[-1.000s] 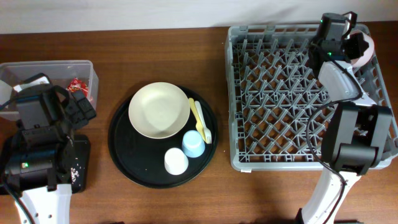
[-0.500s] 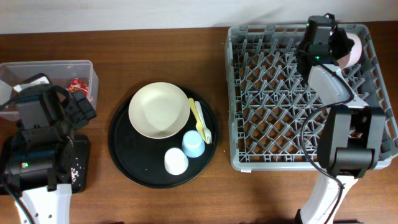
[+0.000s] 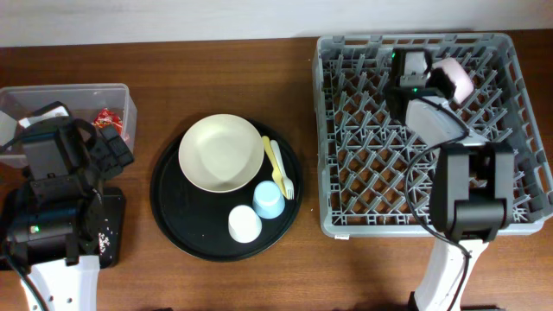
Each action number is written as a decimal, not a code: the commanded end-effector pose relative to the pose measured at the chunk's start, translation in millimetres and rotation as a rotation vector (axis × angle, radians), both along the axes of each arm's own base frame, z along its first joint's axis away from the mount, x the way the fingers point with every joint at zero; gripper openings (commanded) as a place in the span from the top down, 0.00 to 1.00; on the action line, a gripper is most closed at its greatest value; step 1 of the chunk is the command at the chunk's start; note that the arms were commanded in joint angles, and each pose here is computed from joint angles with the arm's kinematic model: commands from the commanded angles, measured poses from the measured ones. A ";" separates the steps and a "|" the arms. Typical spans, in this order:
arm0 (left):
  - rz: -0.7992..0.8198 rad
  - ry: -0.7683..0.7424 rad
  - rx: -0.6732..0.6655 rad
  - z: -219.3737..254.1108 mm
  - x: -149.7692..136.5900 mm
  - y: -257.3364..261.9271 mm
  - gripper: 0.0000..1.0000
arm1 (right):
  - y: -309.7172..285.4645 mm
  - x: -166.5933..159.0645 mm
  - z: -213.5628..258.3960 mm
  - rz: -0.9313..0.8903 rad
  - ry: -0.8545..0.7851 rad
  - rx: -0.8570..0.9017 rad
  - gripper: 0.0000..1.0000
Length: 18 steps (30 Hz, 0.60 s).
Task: Sort waste into correct bins and load items into the dishwasher rack
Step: 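Carry the pink bowl right and set it in the dish rack, then move right gripper back to the beige plate and grasp its rim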
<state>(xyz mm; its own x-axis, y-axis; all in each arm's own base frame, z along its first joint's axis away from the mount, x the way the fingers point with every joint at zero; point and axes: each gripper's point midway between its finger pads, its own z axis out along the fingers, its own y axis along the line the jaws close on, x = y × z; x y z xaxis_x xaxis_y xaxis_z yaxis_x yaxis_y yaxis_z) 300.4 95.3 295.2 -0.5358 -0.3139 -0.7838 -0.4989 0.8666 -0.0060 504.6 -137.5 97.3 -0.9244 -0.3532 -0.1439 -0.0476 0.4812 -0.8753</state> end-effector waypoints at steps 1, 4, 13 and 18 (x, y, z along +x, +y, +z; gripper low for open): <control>0.015 -0.008 0.007 3.1 -1.8 3.3 0.01 | 11.6 0.3 -12.6 -0.017 -0.047 0.061 0.28; 0.015 -0.008 0.007 3.1 -1.8 3.3 0.01 | 23.0 4.4 8.0 -0.031 -0.152 0.094 0.05; 0.015 -0.008 0.007 3.1 -1.8 3.3 0.01 | 77.5 -21.0 134.1 0.130 -0.409 0.492 0.01; 0.015 -0.009 0.007 3.2 -1.8 3.3 0.01 | 180.8 -69.6 160.9 0.299 -0.351 1.088 0.13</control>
<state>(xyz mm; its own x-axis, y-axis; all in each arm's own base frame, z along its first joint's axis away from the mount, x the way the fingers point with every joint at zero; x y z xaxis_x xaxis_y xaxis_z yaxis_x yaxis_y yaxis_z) 300.4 95.3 295.1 -0.5361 -0.3140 -0.7836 -0.4989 0.8666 -0.0059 452.6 -34.5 258.0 -0.6864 -0.2265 -0.6911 0.0800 0.9210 -0.3813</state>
